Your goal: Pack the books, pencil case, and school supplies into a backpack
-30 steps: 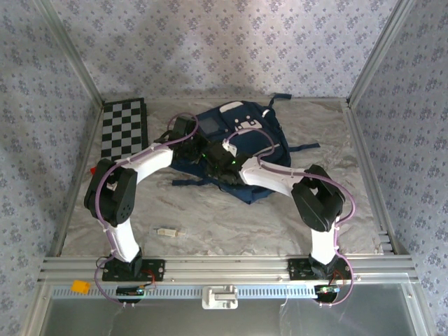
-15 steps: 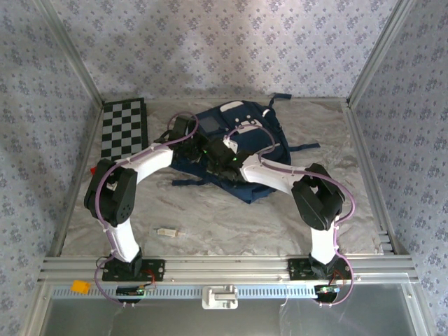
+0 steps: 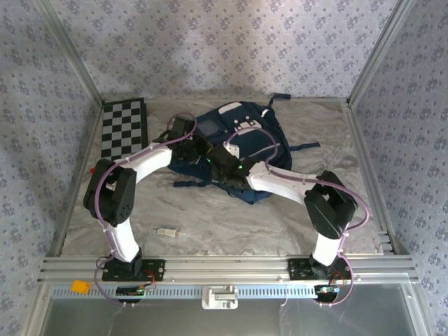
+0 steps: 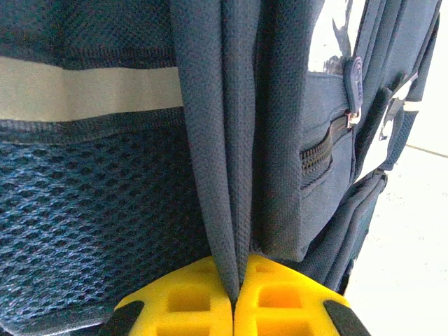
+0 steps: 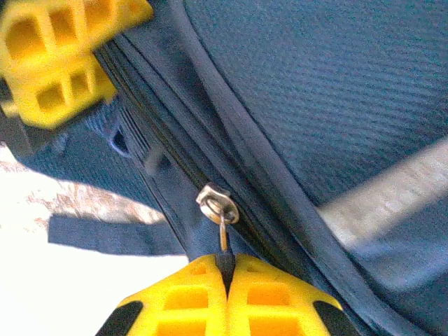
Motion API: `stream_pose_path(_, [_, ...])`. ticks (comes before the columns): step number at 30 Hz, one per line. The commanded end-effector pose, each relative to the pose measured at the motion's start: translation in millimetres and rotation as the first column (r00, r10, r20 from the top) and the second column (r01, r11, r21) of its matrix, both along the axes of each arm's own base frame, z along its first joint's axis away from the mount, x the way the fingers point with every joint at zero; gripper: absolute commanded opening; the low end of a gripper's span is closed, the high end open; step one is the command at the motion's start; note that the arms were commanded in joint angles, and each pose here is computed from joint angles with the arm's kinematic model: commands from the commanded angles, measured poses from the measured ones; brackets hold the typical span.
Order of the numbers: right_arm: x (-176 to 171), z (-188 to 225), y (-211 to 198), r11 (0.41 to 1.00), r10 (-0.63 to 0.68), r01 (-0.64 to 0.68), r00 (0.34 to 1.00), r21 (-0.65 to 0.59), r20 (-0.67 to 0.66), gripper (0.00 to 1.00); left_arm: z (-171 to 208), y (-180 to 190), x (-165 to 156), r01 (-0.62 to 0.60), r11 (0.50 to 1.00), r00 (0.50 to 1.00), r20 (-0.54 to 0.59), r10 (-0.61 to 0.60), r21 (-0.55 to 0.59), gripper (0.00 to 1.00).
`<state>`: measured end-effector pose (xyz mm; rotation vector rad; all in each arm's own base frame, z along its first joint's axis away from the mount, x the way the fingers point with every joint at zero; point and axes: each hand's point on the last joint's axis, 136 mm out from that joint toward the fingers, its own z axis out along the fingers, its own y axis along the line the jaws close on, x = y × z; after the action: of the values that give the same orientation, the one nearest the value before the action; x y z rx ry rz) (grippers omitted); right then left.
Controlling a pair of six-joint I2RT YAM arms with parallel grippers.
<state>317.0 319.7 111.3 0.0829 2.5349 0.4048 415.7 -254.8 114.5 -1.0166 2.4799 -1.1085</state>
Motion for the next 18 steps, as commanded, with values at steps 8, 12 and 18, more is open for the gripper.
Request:
stream_pose_path(8, [-68.9, -9.3, -84.2, 0.981, 0.081, -0.100, 0.990, -0.168, -0.115, 0.00, 28.7, 36.2, 47.4, -0.057, 0.998, 0.994, 0.097, 0.054, 0.021, 0.00])
stream_pose_path(12, [-86.8, -2.5, -114.9, 0.956, 0.150, -0.173, 0.982, -0.236, -0.112, 0.00, 28.9, 48.5, 68.2, -0.022, 0.999, 0.994, 0.112, 0.017, 0.040, 0.00])
stream_pose_path(18, [-85.8, 23.5, -38.2, 0.897, 0.424, -0.425, 0.905, -0.123, -0.041, 0.00, 47.1, 18.8, 97.6, 0.156, 0.988, 0.967, 0.203, -0.153, 0.003, 0.03])
